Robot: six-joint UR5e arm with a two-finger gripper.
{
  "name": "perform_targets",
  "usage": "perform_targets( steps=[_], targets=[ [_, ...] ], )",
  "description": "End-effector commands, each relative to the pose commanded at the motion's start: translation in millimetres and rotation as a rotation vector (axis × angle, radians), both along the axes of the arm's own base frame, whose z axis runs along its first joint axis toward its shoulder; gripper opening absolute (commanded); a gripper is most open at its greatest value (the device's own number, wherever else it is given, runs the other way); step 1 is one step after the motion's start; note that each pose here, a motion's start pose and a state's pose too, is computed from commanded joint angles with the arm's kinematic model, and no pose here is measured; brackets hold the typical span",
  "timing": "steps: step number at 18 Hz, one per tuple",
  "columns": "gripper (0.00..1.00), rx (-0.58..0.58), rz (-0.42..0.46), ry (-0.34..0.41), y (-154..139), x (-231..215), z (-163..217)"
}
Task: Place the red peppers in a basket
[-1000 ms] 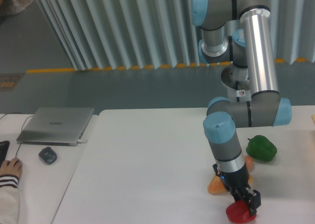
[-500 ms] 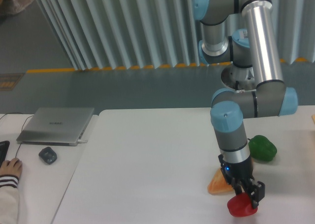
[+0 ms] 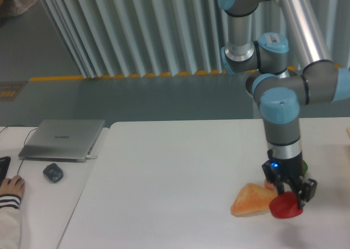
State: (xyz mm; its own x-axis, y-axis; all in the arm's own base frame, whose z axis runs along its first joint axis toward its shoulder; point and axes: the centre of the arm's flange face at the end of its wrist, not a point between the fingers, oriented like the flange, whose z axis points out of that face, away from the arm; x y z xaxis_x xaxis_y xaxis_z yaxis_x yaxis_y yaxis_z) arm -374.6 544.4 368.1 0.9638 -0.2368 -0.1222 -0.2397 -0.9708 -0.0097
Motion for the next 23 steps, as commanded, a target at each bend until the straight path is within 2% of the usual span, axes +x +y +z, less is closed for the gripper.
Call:
perform_targets(
  steps=[1, 2, 5, 10, 15, 23],
  targets=[
    [0.41, -0.030, -0.055, -0.020, -15.2, -6.8, 4.8],
    [0.41, -0.045, -0.073, -0.038, -29.6, -15.2, 10.0],
    [0.41, -0.070, -0.129, -0.063, -46.9, -27.6, 10.6],
    [0.41, -0.100, -0.324, -0.092, -88.0, -51.4, 21.8],
    [0.41, -0.034, -0.401, -0.123, -133.7, -79.1, 24.3],
    [0.41, -0.028, -0.466, -0.091, -187.3, -122.8, 31.9]
  ],
)
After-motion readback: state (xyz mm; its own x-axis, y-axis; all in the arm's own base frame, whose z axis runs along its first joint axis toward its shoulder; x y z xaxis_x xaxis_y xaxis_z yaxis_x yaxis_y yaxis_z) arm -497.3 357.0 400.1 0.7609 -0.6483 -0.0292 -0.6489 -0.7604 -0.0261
